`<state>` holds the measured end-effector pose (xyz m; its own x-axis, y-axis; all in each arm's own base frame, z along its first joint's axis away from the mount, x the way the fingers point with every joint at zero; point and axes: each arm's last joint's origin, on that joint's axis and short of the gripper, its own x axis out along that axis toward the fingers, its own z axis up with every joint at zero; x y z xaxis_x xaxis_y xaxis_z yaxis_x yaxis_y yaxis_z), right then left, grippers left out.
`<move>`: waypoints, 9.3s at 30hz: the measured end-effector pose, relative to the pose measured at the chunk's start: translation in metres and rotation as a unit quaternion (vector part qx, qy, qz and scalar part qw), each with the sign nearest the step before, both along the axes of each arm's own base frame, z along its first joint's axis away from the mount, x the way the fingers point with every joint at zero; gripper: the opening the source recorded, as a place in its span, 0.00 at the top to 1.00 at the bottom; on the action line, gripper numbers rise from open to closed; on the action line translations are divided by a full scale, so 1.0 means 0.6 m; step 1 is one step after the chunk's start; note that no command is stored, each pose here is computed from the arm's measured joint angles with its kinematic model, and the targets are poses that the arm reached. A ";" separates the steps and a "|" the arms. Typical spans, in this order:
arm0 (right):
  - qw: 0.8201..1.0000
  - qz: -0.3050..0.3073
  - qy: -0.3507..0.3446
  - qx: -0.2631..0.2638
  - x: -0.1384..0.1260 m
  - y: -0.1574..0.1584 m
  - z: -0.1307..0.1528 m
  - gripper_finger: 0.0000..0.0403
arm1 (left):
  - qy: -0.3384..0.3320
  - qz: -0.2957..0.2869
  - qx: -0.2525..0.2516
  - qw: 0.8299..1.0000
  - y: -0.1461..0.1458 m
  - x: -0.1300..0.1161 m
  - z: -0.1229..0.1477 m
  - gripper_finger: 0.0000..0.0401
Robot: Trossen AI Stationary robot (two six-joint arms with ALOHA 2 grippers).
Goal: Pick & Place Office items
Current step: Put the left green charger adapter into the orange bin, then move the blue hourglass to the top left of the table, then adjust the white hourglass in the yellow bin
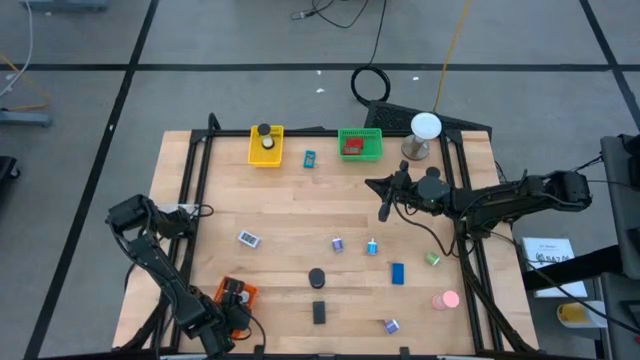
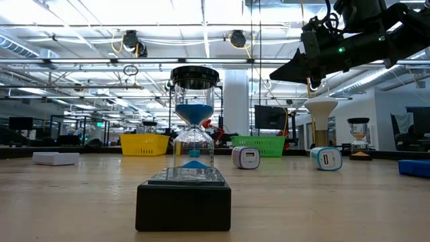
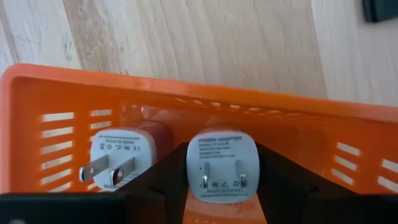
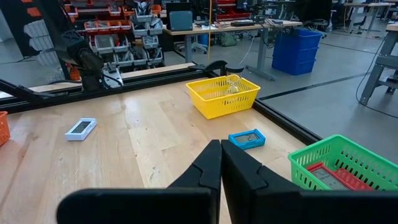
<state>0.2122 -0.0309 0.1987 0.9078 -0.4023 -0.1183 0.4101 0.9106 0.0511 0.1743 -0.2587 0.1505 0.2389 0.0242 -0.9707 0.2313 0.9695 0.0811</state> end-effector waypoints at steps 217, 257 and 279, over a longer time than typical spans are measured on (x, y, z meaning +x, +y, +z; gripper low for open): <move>1.000 0.002 0.019 0.000 -0.001 0.000 -0.006 1.00 | -0.363 0.503 0.118 0.775 0.565 -0.002 0.006 0.47; 1.000 0.002 0.020 0.000 -0.001 0.000 -0.006 1.00 | -0.248 0.595 0.131 0.753 0.773 -0.034 0.086 0.98; 1.000 0.002 0.020 -0.001 -0.001 0.000 -0.006 1.00 | -0.239 0.623 0.045 0.743 0.862 0.015 0.044 0.98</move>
<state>0.2116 -0.0307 0.1951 0.9040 -0.3989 -0.1539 0.4080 0.9124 0.0317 0.1835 0.2582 0.1768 0.2935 0.5754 -0.7634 -0.9180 0.3926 -0.0571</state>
